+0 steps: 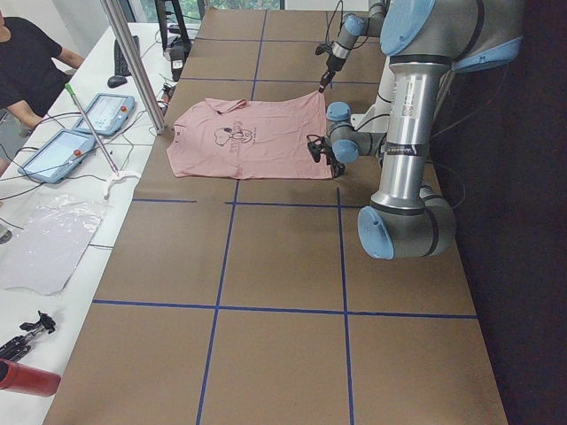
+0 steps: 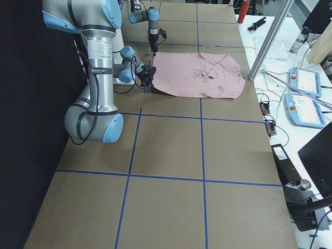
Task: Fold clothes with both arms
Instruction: 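Close both grippers on the two hem corners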
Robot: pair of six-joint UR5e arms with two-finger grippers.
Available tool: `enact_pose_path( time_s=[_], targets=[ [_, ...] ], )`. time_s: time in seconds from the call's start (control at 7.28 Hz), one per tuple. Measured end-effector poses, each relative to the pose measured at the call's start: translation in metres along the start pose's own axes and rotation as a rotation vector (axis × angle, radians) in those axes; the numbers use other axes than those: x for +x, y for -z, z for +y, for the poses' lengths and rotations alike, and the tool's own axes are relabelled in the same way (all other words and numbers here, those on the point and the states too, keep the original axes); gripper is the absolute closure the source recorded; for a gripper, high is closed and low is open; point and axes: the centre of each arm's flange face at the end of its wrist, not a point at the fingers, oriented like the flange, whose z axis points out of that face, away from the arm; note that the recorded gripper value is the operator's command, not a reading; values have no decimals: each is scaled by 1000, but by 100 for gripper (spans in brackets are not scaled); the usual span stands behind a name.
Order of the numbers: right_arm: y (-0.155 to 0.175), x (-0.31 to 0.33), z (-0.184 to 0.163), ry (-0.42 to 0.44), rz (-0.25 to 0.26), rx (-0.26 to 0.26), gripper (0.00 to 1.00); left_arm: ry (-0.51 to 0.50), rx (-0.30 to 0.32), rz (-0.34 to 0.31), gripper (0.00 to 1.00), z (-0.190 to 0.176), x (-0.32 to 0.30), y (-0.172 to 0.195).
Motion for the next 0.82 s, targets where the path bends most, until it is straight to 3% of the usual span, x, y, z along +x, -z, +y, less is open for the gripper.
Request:
enact_pose_path(
  time_s=[0.27,0.41,0.55,0.69,0.82],
  targets=[
    [0,0,0,0,0,1,100,1,28,-4,28,-3,-2,-2],
    [0,0,-1,0,0,2,100,2,44,-3,36,-5,-2,-2],
    [0,0,0,0,0,2,100,3,54,-3,56,-6,-2,-2],
    [0,0,0,0,-1,2,100,5,58,-3,88,-7,-3,-2],
    [0,0,0,0,-1,1,100,6,60,-2,100,-8,-3,-1]
  ],
)
